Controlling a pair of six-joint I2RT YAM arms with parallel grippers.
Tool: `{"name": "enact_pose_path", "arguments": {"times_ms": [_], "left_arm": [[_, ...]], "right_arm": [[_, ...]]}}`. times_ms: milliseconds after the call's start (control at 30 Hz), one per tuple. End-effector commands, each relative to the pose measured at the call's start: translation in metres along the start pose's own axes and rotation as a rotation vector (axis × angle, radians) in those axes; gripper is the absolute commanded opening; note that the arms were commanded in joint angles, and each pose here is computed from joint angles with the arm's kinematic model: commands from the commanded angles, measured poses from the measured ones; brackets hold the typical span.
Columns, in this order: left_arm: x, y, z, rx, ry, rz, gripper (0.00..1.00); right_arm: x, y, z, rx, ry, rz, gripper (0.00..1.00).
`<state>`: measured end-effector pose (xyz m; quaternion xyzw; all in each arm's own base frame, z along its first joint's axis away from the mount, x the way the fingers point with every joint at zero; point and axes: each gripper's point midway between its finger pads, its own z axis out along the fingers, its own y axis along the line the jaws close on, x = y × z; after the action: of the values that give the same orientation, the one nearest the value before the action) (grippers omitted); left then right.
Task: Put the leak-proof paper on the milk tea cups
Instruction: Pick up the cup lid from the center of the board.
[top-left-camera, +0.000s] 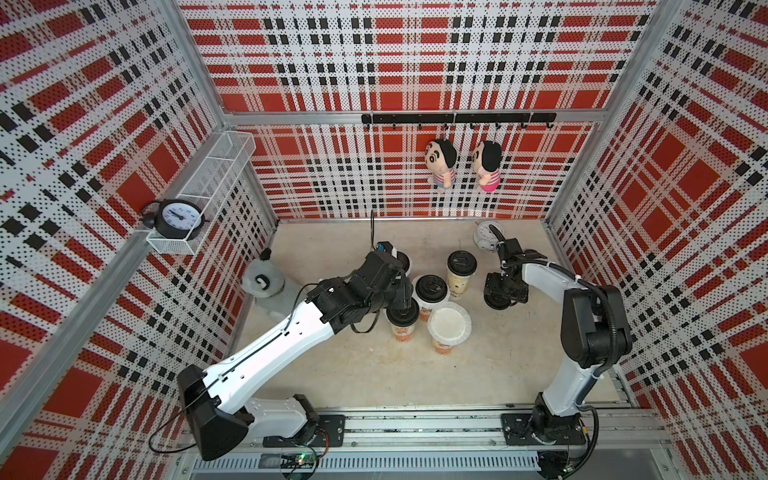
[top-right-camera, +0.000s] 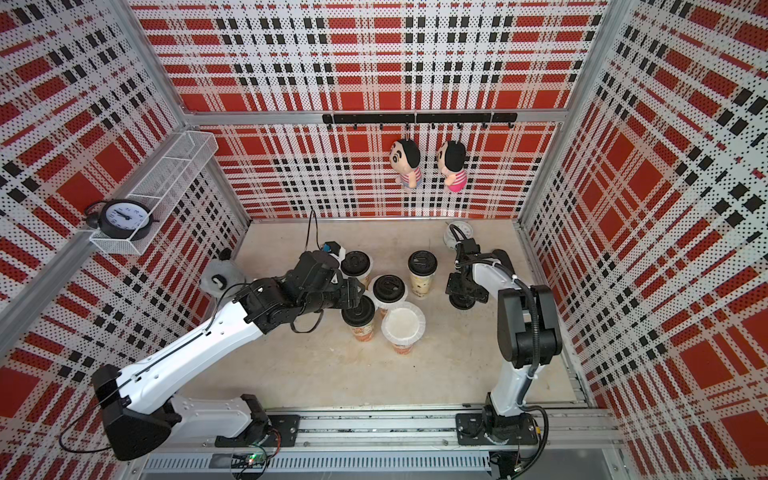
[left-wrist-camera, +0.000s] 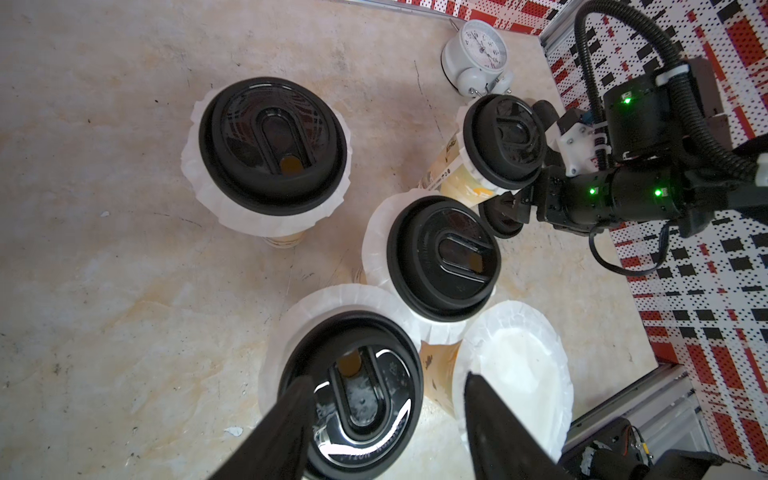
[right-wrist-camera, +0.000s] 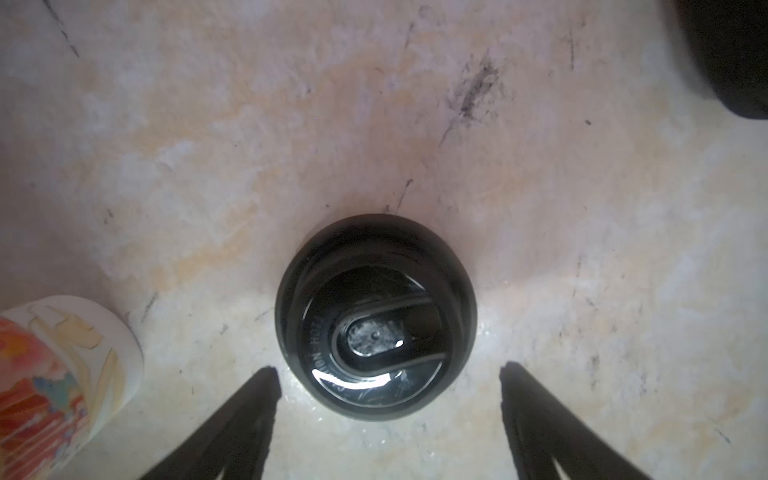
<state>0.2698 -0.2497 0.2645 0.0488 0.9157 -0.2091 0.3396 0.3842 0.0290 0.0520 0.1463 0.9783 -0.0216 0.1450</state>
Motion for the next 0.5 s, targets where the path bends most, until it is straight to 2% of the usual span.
{"name": "enact_pose_path", "arguments": {"times_ms": [0,467], "left_arm": [[-0.0014,-0.0007,0.0028,0.010,-0.005,0.005,0.62],[0.0002,0.0000,0.0033,0.009,-0.001,0.004,0.62]], "right_arm": [[-0.0011,-0.0009,0.0034,0.010,0.006,-0.006,0.87],[-0.0059,0.0051,0.0121,0.004,0.012,-0.010,0.84]]}}
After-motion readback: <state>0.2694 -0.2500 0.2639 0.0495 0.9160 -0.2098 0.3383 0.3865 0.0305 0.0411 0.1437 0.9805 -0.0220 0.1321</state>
